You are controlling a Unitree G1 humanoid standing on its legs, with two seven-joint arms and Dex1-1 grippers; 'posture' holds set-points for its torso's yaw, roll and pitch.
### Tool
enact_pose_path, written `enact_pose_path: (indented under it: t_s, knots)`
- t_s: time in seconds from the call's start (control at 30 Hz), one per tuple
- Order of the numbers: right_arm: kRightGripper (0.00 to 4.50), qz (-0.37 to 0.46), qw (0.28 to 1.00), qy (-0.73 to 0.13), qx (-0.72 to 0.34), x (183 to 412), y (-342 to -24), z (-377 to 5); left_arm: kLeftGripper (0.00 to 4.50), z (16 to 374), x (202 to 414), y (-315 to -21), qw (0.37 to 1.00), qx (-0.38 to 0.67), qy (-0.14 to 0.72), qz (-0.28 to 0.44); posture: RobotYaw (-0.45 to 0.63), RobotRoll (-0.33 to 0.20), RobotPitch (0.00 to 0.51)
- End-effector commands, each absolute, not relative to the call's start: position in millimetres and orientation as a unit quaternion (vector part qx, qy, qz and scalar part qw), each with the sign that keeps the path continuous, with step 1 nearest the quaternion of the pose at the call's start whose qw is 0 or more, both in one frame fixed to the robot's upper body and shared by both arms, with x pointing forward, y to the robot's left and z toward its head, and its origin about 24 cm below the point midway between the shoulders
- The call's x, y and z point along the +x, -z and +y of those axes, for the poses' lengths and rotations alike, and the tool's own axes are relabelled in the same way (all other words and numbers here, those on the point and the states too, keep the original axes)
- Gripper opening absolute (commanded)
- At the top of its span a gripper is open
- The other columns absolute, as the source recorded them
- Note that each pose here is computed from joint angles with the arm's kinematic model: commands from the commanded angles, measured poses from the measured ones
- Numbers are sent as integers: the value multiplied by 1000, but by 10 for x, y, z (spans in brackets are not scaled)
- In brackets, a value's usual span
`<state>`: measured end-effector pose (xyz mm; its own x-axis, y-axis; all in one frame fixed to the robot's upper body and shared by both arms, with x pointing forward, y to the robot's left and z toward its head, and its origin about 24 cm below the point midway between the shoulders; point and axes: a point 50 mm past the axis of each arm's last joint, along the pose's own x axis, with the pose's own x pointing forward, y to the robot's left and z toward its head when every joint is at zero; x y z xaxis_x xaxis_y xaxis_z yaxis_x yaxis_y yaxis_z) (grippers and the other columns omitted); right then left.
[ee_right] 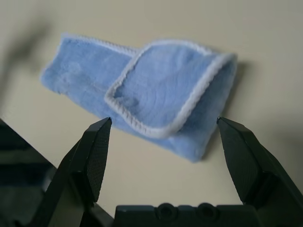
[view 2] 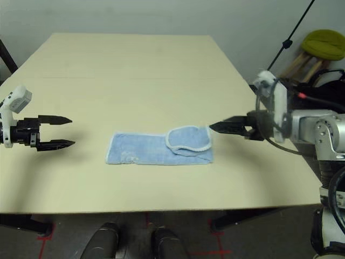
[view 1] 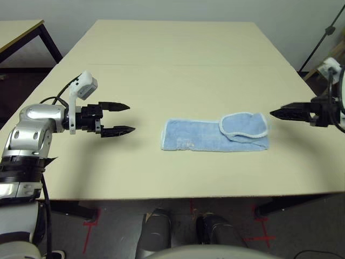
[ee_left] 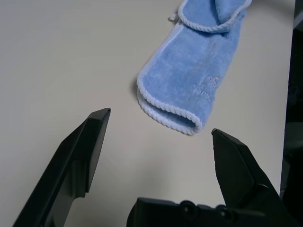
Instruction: Fold the towel and set it aside.
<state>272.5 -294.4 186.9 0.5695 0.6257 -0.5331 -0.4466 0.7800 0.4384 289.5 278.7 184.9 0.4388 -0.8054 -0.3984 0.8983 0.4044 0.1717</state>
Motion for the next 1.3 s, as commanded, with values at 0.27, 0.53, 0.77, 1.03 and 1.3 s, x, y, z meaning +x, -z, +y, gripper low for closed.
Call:
enact_pose_path:
  t_s: [0.27,0.53,0.77,1.03,1.3]
  knots:
    - [4482,379,863,-277,190,2751,-1638,-2837,4500,2759,2889,-1827,823,185,520,135,185,0,102]
    - [4482,389,866,-247,192,2864,-1444,-2771,4500,2756,2878,-1834,825,184,518,133,196,0,110]
    - [2470,382,868,-250,195,2922,-1453,-2704,4500,2766,2861,-1836,827,182,515,133,204,0,115]
    - [25,380,865,-275,179,2915,-1577,-2677,4500,2773,2845,-1809,830,178,512,135,210,0,122]
    - [25,371,866,-301,150,3000,-1732,-2650,4500,2748,2855,-1791,830,174,512,135,211,0,129]
